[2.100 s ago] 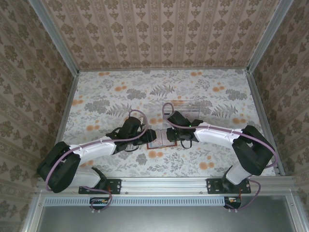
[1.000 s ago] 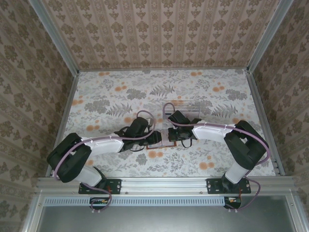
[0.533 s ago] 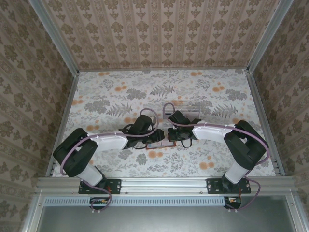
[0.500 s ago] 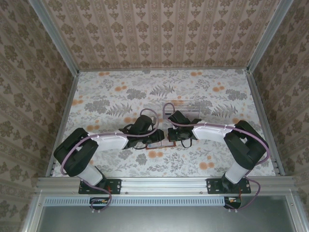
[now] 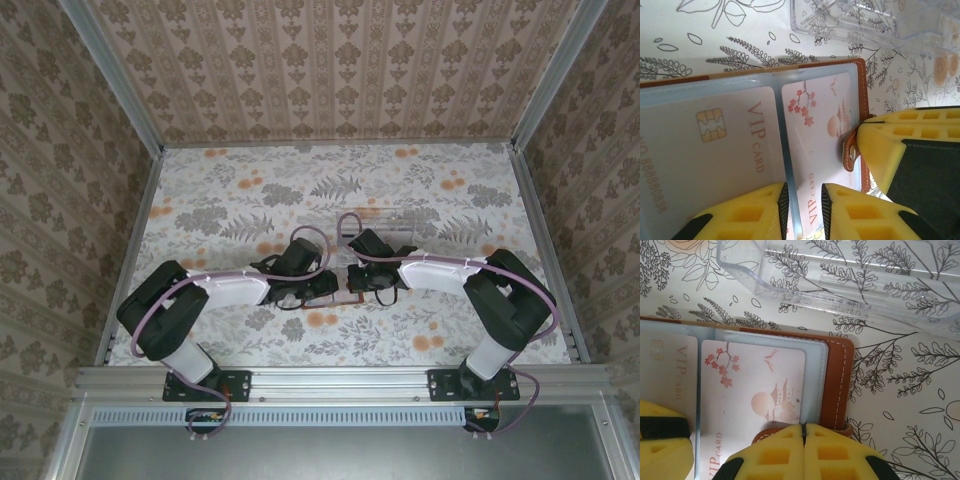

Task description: Take the credit cards out of the card holder

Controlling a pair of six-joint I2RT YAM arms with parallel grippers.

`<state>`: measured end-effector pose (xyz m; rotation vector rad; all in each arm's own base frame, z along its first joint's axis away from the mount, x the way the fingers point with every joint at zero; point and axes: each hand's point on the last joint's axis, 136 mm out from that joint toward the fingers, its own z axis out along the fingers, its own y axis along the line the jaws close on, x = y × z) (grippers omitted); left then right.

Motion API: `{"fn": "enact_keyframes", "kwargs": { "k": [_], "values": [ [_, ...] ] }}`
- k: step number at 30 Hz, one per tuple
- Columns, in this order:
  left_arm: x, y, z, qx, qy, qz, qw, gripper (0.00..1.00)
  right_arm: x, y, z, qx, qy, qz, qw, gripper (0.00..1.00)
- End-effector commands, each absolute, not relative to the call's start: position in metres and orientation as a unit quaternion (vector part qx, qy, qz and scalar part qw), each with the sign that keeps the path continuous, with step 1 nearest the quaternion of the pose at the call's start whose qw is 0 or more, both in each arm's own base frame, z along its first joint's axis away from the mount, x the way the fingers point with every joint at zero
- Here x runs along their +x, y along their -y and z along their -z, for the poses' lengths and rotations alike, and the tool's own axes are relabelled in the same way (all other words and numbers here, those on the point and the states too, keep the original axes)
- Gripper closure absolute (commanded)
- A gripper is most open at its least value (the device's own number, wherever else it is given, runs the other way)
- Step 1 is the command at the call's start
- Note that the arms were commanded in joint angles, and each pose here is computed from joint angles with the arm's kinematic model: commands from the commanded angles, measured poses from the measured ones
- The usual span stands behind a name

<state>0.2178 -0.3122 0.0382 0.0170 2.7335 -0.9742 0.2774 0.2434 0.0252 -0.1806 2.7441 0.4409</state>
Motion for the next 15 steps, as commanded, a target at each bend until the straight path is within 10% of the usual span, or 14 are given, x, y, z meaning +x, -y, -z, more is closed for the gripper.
{"fn": "enact_keyframes", "kwargs": {
  "k": [1,15],
  "values": [
    [0.2172,0.3129,-0.0286,0.002,-0.942,0.318,0.107,0.73,0.2658,-0.239,-0.0115,-0.06,-0.975,-0.152,0.148,0.93],
    [0.2175,0.3173,-0.0236,0.003,-0.942,0.321,0.099,0.79,0.266,-0.2394,-0.0116,-0.06,-0.975,-0.152,0.148,0.92]
  ]
}}
